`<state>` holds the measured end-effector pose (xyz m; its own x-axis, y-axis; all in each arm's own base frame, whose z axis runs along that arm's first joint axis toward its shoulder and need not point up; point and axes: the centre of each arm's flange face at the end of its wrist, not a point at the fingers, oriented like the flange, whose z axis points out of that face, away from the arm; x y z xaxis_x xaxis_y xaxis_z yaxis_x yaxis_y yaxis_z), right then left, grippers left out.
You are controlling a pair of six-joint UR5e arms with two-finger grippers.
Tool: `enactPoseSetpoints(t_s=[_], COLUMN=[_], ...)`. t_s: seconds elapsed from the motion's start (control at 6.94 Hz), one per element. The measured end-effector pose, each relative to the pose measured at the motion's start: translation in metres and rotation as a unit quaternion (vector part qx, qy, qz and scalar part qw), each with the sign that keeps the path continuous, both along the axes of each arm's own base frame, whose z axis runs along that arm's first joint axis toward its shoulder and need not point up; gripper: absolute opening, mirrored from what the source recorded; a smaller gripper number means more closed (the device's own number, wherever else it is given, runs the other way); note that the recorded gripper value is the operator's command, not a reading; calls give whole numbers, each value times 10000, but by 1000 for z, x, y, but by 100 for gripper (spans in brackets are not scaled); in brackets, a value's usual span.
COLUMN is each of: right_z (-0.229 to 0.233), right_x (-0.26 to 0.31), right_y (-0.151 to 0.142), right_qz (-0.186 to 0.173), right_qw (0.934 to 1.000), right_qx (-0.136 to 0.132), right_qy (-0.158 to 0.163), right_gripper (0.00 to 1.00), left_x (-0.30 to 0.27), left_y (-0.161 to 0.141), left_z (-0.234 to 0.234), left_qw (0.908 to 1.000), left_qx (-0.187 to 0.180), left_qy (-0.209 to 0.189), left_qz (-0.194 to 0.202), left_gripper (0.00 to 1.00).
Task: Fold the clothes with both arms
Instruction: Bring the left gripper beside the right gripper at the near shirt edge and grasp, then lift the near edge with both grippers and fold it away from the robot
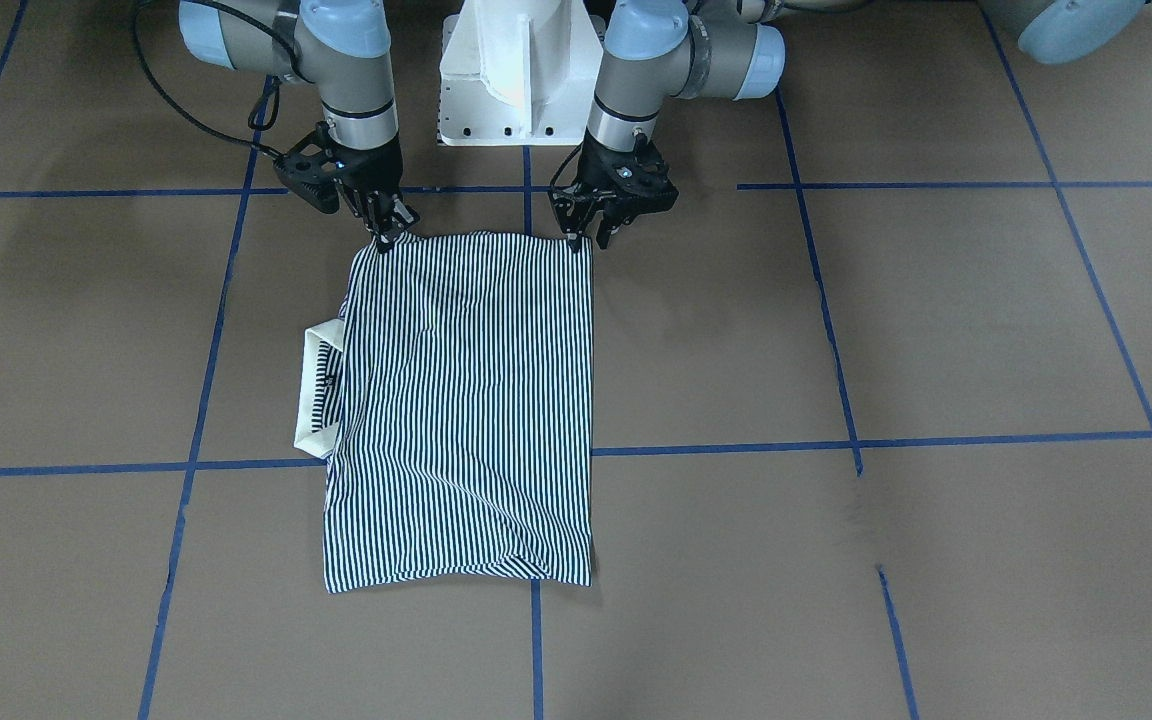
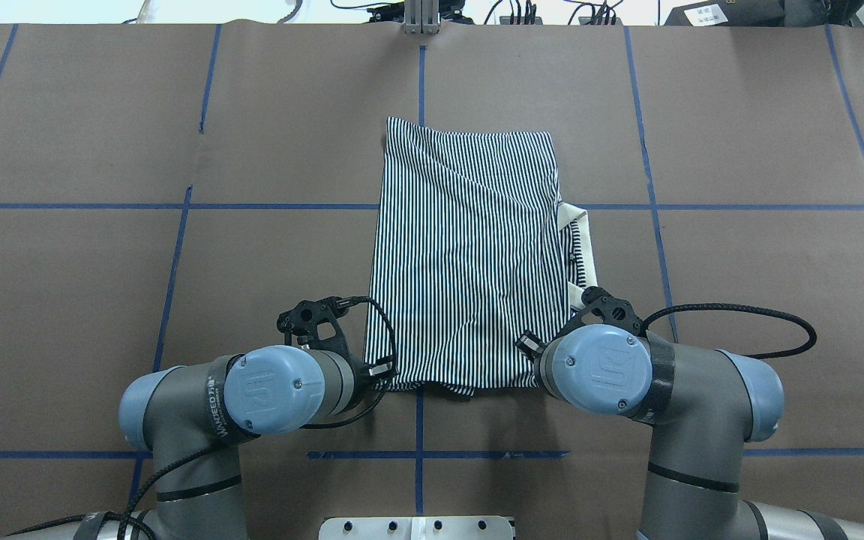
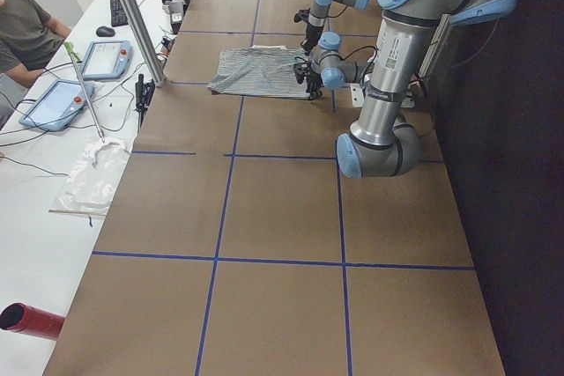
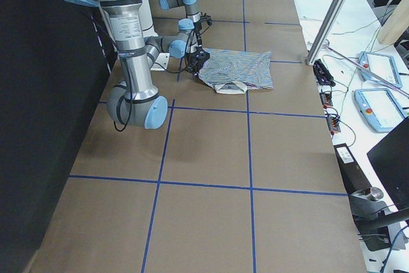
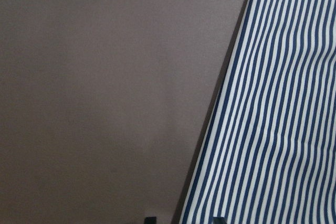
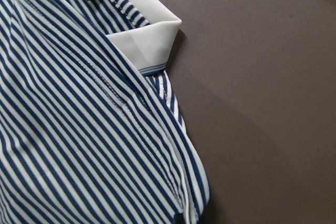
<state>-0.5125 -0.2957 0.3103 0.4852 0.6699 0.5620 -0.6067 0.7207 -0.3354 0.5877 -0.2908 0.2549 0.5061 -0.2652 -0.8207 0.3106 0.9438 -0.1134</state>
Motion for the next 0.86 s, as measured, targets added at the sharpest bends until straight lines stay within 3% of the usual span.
enactPoseSetpoints(t_s=[0.14,0.86], right_z=[0,-2], right_x=[0,1], right_y=[0,-1], right_qz=[-1,-2], right_qw=[10000,10000], right_qx=[-1,-6], right_qy=[-4,-33], right_gripper=[0,0], left_x=[1,2], left_y=[0,1], left_z=[2,-15], left_qw=[10000,9999], left_qx=[-8,21], left_qy=[-15,119], left_qz=[5,38], left_gripper=[0,0])
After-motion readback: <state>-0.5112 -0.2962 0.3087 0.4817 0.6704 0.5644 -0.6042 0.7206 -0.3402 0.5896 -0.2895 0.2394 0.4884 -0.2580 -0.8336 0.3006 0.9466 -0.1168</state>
